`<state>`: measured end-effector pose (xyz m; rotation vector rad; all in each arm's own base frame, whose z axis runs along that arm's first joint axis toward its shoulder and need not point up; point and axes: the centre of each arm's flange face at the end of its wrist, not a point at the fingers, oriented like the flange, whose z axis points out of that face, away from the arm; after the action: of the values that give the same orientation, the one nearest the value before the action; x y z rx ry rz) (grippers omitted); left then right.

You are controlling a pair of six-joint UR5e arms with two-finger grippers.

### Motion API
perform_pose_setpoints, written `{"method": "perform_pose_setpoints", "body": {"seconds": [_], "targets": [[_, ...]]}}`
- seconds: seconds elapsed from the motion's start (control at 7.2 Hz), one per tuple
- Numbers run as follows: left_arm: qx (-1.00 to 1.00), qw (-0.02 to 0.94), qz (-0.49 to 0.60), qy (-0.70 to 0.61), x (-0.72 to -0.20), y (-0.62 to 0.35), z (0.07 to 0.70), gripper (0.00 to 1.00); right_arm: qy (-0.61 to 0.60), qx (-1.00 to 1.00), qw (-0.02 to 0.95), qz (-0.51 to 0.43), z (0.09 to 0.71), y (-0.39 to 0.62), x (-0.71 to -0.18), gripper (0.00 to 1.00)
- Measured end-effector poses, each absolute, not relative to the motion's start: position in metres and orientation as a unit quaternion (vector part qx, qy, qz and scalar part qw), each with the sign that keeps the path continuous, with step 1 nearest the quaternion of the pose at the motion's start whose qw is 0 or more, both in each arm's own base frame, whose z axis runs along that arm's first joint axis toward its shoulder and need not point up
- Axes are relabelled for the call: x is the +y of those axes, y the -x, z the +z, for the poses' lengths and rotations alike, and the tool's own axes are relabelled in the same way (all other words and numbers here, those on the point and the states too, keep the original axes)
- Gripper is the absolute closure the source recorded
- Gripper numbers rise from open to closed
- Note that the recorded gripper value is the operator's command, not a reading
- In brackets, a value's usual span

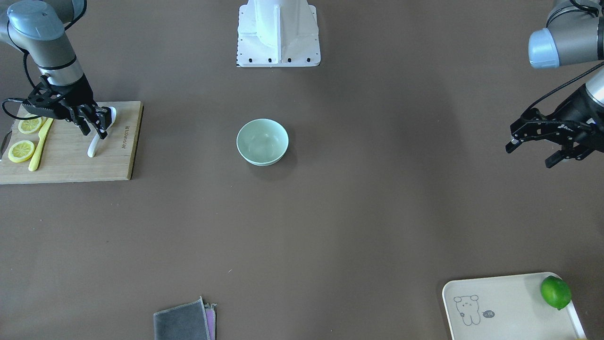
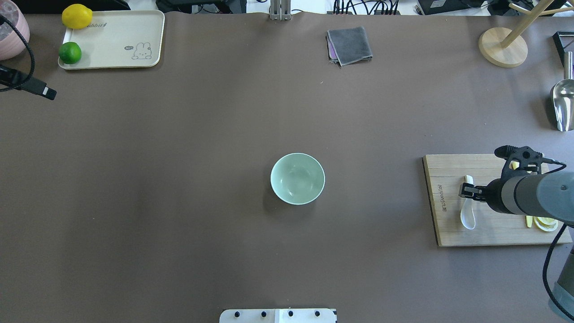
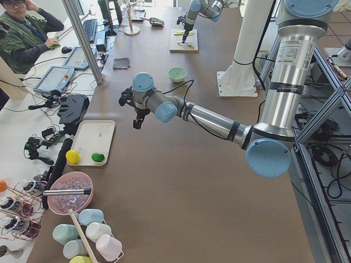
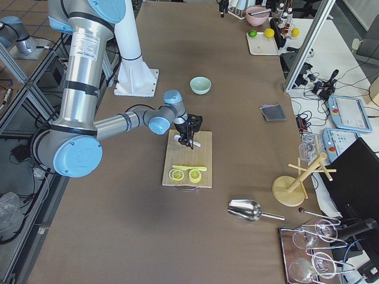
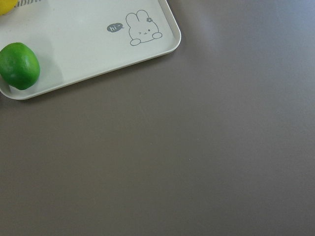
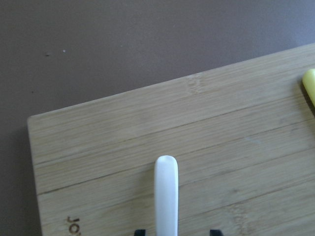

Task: Place spoon in bowl
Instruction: 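Lower the right gripper onto the white spoon handle and close it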

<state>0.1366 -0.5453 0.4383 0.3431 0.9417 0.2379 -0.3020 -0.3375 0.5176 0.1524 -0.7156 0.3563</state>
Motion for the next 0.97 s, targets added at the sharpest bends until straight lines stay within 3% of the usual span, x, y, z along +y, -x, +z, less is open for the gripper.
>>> {"method": "perform_pose_setpoints", "body": {"seconds": [0.14, 0.28, 0.97], "targets": [[0.45, 0.87, 0.114, -0.163, -0.545, -0.137, 0.439, 0.02, -0.072, -0.349, 0.917, 0.178, 0.517, 0.304, -0.336, 0.9], [0.45, 0.871, 0.114, -0.163, -0.544, -0.137, 0.44, 0.02, -0.07, -0.35, 0.917, 0.18, 0.517, 0.306, -0.335, 1.0], [0.452, 0.87, 0.111, -0.162, -0.543, -0.137, 0.438, 0.02, -0.069, -0.372, 0.906, 0.191, 0.487, 0.322, -0.343, 1.0]]}}
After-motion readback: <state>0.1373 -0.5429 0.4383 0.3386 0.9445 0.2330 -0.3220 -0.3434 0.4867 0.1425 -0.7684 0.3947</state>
